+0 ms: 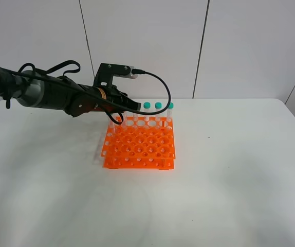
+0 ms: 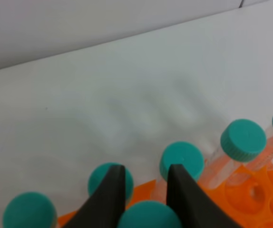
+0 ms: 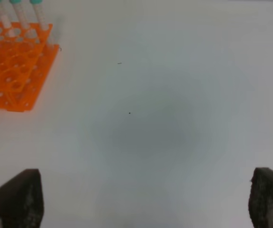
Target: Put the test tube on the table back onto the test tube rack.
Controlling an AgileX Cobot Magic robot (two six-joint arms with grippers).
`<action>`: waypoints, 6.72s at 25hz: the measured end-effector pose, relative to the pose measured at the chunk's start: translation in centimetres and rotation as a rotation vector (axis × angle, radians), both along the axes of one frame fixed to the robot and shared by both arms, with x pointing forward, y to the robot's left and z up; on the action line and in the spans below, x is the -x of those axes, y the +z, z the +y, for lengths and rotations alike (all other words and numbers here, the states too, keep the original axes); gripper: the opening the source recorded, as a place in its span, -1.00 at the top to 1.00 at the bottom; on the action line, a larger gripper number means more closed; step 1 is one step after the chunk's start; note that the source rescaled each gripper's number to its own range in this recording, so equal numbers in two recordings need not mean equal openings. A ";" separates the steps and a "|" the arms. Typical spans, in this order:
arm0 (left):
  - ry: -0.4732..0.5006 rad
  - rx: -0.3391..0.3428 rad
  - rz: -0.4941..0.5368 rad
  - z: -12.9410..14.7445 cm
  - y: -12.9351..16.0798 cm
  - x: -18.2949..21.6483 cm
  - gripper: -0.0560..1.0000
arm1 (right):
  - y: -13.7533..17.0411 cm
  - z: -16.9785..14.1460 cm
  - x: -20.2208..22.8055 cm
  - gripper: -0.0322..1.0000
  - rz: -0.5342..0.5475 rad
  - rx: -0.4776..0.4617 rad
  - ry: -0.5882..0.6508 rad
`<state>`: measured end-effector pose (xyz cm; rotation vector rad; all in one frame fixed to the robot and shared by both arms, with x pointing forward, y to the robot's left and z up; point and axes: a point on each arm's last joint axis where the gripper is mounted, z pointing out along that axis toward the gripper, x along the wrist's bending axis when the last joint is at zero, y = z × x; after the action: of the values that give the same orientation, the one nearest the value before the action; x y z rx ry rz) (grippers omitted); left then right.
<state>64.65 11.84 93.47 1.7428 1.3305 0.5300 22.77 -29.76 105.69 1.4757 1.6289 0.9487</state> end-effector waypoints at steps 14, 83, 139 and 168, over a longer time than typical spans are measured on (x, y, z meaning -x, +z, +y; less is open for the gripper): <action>0.021 0.038 0.039 0.4 -2.5 1.0 0.88 | 0.0 0.0 0.0 -1.00 0.000 0.000 0.000; -0.037 -0.047 0.007 -0.6 -2.3 -1.2 0.88 | 0.0 0.0 0.0 -1.00 0.000 0.000 0.000; -0.001 -0.147 0.132 0.0 -2.9 -0.7 0.88 | 0.0 0.0 0.0 -1.00 0.000 0.000 0.000; -0.010 -0.194 0.141 0.4 -2.4 -0.4 -0.27 | 0.0 0.0 0.0 -1.00 0.000 0.000 0.000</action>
<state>65.07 12.20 91.10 1.9755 1.4056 0.5540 22.77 -29.76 105.69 1.4756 1.6287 0.9489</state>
